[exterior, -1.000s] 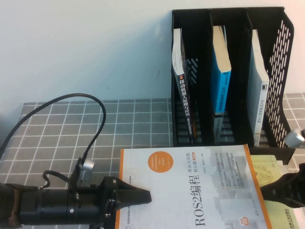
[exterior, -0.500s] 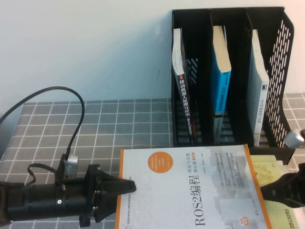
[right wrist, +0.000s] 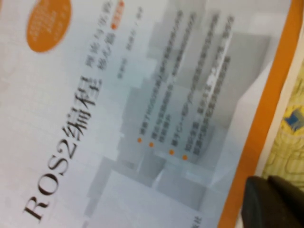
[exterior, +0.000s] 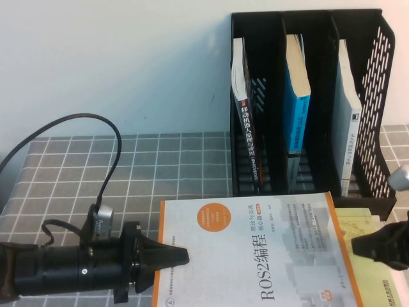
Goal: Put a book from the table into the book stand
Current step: Pick up the book with your left arm
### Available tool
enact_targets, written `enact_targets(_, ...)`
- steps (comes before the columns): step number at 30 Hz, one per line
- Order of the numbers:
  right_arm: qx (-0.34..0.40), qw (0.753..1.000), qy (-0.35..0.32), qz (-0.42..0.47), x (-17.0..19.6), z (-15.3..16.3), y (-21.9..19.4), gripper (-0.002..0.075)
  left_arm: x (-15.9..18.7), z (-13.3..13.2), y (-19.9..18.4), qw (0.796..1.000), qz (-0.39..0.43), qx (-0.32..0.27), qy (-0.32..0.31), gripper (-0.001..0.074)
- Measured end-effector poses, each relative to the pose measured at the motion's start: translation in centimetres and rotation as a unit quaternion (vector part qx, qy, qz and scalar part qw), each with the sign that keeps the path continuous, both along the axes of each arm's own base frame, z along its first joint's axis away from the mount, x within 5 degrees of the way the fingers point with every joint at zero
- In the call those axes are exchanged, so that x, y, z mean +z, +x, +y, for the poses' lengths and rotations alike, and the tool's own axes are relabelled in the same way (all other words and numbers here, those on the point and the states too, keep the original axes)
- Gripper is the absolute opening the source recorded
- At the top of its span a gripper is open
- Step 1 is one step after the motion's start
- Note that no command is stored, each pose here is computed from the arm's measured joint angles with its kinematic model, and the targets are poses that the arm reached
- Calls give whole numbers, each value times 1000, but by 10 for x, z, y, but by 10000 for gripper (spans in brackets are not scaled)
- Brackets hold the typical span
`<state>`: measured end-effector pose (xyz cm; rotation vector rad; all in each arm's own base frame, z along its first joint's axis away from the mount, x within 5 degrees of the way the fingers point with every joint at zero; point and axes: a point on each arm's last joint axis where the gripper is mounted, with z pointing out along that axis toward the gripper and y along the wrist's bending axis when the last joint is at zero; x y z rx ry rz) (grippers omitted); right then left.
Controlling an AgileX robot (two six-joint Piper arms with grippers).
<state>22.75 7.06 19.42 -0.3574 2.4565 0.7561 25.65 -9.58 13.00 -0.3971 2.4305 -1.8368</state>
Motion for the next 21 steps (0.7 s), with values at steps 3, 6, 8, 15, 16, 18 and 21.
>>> enact_targets(3,-13,999,3,-34,15,-6,-4,-3,7,1,0,1000,-18,1,2,102)
enact_targets(6,-24,997,3,-71,32,-12,-10,-3,16,2,-1,999,-37,1,10,102)
enact_targets(8,-26,995,-1,-96,42,-15,-14,-3,25,3,-2,999,-50,2,15,102)
enact_targets(15,-33,982,-7,-185,76,-19,-35,-3,79,4,-17,994,-105,15,19,102)
enact_targets(16,-34,980,-7,-196,80,-19,-38,-3,86,4,-19,993,-113,16,18,102)
enact_targets(18,-40,974,-11,-224,90,-20,-45,-3,108,3,-24,990,-141,13,17,102)
enact_targets(21,-45,962,-31,-266,102,-23,-56,-3,146,-5,-31,980,-199,-5,15,102)
